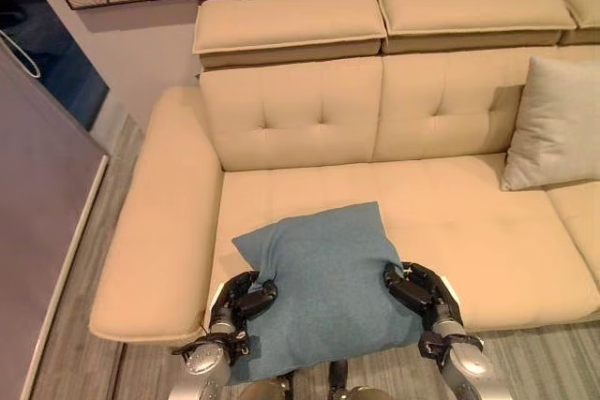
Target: Pick up all the scattered cushions and arrange them neatly on the sofa.
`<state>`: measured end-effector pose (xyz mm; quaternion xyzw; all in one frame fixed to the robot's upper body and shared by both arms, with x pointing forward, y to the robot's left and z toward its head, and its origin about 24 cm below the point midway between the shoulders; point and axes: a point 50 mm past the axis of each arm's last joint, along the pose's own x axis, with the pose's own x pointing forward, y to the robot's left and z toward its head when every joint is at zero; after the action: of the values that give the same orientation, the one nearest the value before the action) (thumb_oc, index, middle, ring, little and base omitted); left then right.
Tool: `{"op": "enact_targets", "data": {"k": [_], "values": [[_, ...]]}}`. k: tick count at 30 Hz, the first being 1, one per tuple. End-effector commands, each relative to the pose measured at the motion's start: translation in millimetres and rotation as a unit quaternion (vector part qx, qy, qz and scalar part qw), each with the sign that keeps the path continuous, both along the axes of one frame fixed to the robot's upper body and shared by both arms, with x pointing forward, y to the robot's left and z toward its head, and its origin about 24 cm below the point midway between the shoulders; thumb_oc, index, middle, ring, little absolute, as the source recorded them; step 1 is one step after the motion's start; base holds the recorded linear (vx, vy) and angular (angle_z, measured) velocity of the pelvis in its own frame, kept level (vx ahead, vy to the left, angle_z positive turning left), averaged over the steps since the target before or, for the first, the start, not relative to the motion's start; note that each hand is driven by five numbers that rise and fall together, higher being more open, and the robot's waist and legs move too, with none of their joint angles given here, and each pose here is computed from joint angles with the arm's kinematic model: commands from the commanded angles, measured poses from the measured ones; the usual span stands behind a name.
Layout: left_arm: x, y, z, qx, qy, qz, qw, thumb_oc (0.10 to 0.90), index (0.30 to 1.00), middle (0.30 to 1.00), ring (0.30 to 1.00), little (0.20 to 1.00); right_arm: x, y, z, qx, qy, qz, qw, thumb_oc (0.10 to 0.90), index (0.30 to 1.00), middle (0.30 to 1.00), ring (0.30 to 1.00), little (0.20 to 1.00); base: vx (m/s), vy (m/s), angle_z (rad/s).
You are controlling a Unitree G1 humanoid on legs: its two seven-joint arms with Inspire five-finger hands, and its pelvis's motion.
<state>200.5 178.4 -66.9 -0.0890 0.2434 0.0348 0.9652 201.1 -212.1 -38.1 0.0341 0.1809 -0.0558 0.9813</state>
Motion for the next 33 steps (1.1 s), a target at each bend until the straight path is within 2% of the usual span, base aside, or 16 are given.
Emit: {"op": "enact_targets", "data": {"k": [1, 12, 20, 33], "values": [[23, -22, 42, -0.022, -0.125, -0.073, 0.989, 0.400, 0.300, 0.300, 0.300, 0.300, 43, 50, 76, 0.082, -0.215, 0.081, 0.970, 0.400, 0.300, 0.300, 0.300, 0.300, 0.03, 0.073, -0.19], [21, -19, 40, -0.022, -0.125, -0.059, 0.990, 0.400, 0.300, 0.300, 0.300, 0.300, 42, 54, 79, 0.087, -0.221, 0.091, 0.967, 0.400, 0.300, 0.300, 0.300, 0.300, 0.11, -0.084, 0.13], [28, -34, 47, -0.048, -0.140, -0.071, 0.987, 0.400, 0.300, 0.300, 0.300, 0.300, 39, 36, 81, 0.066, -0.224, 0.075, 0.970, 0.400, 0.300, 0.300, 0.300, 0.300, 0.05, -0.230, 0.42], [20, -22, 41, -0.027, -0.122, -0.067, 0.990, 0.400, 0.300, 0.300, 0.300, 0.300, 36, 37, 70, 0.065, -0.198, 0.067, 0.976, 0.400, 0.300, 0.300, 0.300, 0.300, 0.15, 0.067, -0.21]]}}
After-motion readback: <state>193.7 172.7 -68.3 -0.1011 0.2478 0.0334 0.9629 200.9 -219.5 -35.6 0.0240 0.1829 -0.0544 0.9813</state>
